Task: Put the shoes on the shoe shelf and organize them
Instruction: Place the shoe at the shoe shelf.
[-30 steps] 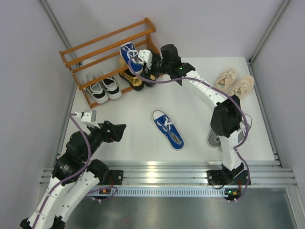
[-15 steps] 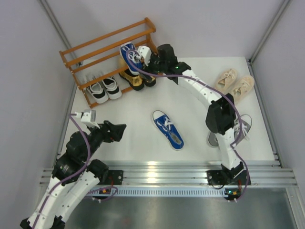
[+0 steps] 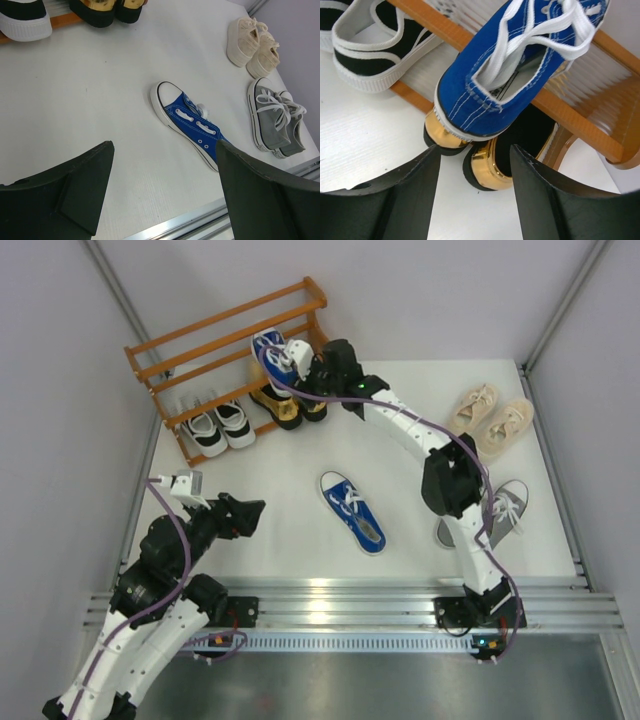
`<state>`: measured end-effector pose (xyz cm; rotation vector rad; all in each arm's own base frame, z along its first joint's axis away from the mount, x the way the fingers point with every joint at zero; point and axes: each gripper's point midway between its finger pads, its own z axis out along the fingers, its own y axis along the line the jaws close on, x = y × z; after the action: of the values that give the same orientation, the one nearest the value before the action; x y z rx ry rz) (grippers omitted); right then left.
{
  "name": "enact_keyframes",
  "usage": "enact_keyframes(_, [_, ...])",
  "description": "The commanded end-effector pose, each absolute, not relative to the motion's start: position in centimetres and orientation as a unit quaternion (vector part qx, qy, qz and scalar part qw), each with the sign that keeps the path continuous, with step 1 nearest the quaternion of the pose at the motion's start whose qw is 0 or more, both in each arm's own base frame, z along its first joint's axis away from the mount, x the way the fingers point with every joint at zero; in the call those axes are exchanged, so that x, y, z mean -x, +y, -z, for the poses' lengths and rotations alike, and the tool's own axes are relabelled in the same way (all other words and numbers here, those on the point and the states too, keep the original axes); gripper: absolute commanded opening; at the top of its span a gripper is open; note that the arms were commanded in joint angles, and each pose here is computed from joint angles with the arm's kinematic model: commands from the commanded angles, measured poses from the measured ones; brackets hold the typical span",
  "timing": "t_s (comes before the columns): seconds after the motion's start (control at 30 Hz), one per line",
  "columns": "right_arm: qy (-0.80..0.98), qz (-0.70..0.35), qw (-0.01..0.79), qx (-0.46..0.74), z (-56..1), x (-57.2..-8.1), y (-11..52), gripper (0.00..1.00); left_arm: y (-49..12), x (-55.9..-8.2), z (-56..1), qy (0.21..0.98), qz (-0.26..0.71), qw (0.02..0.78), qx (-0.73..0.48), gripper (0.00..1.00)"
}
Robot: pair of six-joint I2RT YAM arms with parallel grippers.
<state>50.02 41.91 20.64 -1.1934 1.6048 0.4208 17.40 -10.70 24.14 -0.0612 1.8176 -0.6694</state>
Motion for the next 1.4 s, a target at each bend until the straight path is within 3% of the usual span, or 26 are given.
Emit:
enact_keyframes(0.0, [0.641, -0.177, 0.580, 0.471, -24.9, -51.3, 43.5, 0.57, -10.6, -17.6, -24.6, 0.766, 0.286, 0.575, 0.030, 0.88])
enact_keyframes(0.27, [0.641, -0.167, 0.609, 0.436, -26.0, -52.8, 43.9, 0.42, -10.5, -17.6, -24.6, 0.766, 0.284, 0.576, 0.031, 0.88])
enact_keyframes(0.67, [0.635, -0.154, 0.636, 0.409, -27.4, -53.6, 44.6, 0.32, -10.4, -17.7, -24.7, 0.765, 0.281, 0.579, 0.031, 0.88])
enact_keyframes(1.23, [0.650, -0.132, 0.636, 0.394, -27.3, -53.9, 43.2, 0.34, -10.5, -17.6, -24.6, 0.766, 0.284, 0.577, 0.031, 0.88])
enact_keyframes(1.37, [0.643, -0.143, 0.635, 0.404, -27.8, -53.2, 43.4, 0.41, -10.5, -17.5, -24.7, 0.764, 0.286, 0.578, 0.030, 0.88])
